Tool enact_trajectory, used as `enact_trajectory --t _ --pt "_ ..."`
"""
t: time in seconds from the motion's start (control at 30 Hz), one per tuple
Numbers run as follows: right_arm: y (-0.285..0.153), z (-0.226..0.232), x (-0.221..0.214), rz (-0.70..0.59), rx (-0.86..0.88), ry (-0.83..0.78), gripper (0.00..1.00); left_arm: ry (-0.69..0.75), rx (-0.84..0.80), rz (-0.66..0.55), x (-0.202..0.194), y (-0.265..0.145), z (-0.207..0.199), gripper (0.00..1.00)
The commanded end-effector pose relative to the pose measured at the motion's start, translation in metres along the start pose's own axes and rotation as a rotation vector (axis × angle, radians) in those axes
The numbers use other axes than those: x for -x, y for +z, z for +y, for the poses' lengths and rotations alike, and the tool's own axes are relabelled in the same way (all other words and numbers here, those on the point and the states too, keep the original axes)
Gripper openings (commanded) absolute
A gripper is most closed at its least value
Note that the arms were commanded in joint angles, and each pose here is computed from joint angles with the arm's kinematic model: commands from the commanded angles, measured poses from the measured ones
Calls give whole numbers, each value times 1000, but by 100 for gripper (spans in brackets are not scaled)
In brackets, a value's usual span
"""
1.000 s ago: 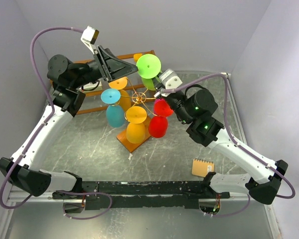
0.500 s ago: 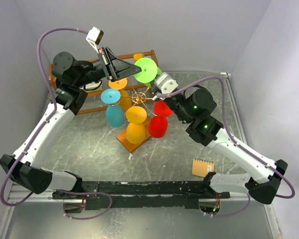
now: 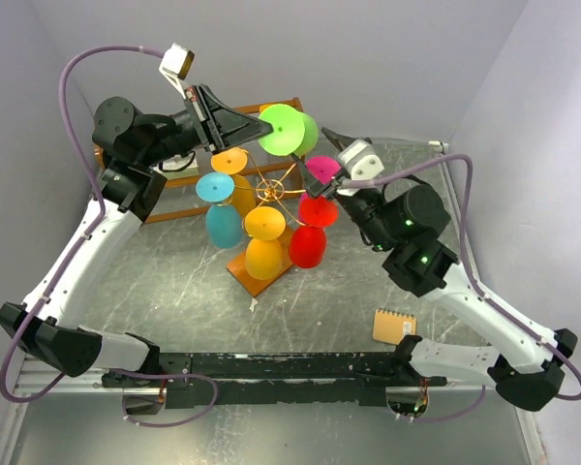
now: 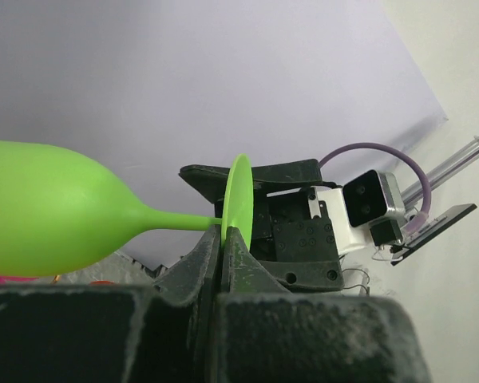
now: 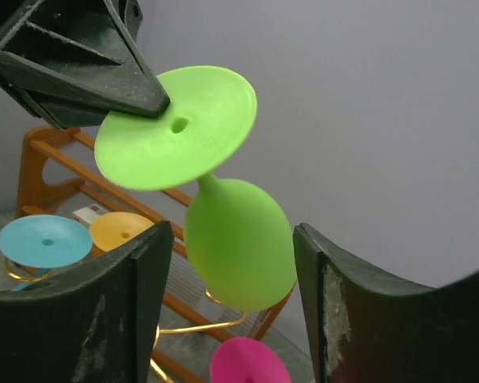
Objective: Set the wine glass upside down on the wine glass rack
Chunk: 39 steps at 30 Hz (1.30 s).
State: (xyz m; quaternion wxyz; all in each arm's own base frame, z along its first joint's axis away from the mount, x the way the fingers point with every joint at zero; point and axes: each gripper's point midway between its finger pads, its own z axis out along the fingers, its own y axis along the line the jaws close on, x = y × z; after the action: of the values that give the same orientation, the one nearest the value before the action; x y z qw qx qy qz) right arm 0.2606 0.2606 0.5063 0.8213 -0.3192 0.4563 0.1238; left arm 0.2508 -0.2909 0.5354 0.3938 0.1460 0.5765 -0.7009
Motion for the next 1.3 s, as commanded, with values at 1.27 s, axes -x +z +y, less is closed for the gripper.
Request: enact_trajectory --t 1.27 --pt "31 4 37 133 -95 1150 42 106 95 -156 21 -12 -1 7"
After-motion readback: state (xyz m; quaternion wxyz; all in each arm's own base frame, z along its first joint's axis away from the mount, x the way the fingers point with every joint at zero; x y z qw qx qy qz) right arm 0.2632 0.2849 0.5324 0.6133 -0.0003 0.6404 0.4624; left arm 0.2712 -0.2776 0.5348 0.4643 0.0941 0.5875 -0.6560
